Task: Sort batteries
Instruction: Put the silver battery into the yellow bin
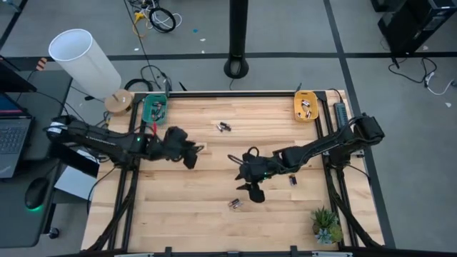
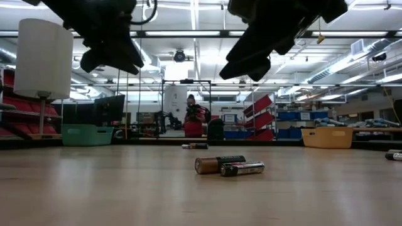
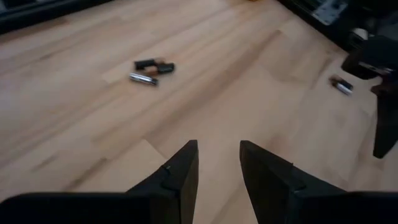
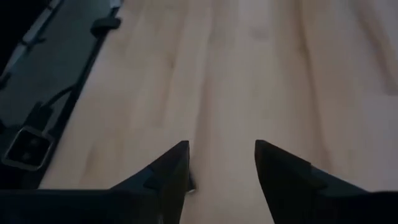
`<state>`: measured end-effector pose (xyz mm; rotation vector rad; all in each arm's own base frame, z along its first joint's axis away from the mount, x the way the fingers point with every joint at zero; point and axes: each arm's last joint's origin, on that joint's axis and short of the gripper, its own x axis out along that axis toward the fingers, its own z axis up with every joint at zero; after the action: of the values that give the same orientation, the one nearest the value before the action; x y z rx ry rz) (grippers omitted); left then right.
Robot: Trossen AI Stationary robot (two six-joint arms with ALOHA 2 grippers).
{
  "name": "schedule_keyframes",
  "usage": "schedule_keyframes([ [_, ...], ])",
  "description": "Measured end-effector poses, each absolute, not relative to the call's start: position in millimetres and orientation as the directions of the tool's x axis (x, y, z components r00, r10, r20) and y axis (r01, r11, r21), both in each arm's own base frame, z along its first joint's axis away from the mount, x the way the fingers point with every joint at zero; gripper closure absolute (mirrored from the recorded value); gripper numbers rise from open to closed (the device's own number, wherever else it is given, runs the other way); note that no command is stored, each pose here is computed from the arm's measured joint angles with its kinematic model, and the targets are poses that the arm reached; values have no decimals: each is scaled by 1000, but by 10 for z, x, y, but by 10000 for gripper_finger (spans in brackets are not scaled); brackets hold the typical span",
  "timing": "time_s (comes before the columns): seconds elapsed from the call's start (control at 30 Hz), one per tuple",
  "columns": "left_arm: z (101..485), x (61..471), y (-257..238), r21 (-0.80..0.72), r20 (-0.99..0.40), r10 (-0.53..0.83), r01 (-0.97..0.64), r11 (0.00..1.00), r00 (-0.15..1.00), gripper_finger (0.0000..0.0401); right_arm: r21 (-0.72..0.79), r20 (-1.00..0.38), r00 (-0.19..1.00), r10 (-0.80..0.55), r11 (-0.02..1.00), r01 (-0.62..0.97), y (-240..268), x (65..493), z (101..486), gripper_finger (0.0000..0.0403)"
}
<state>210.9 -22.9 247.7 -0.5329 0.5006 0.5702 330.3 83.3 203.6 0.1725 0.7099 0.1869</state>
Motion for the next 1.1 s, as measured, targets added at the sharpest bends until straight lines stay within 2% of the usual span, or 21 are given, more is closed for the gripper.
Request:
schedule_keyframes([
  [0.33, 2499, 2036, -634, -406, -501, 353, -575, 711, 790, 270, 201, -652, 695, 304, 953, -228, 1214, 3241, 1906, 236],
  [0.53, 2445, 2068, -881, -456, -476, 301, -525, 719, 826, 270, 193, -692, 647, 321, 945, -263, 1404, 3238, 1666, 236],
  [0.8, 2272, 2151, -1166, -531, -489, 230, -496, 687, 841, 270, 163, -733, 621, 276, 959, -234, 1529, 3182, 1540, 252],
  [0.9, 2266, 2247, -1267, -532, -513, 193, -486, 693, 836, 270, 166, -734, 622, 272, 960, -225, 1540, 3185, 1522, 252],
  [1.1, 2466, 2464, -1534, -397, -572, 191, -473, 787, 798, 270, 162, -735, 606, 305, 946, -280, 1561, 3175, 1518, 253],
])
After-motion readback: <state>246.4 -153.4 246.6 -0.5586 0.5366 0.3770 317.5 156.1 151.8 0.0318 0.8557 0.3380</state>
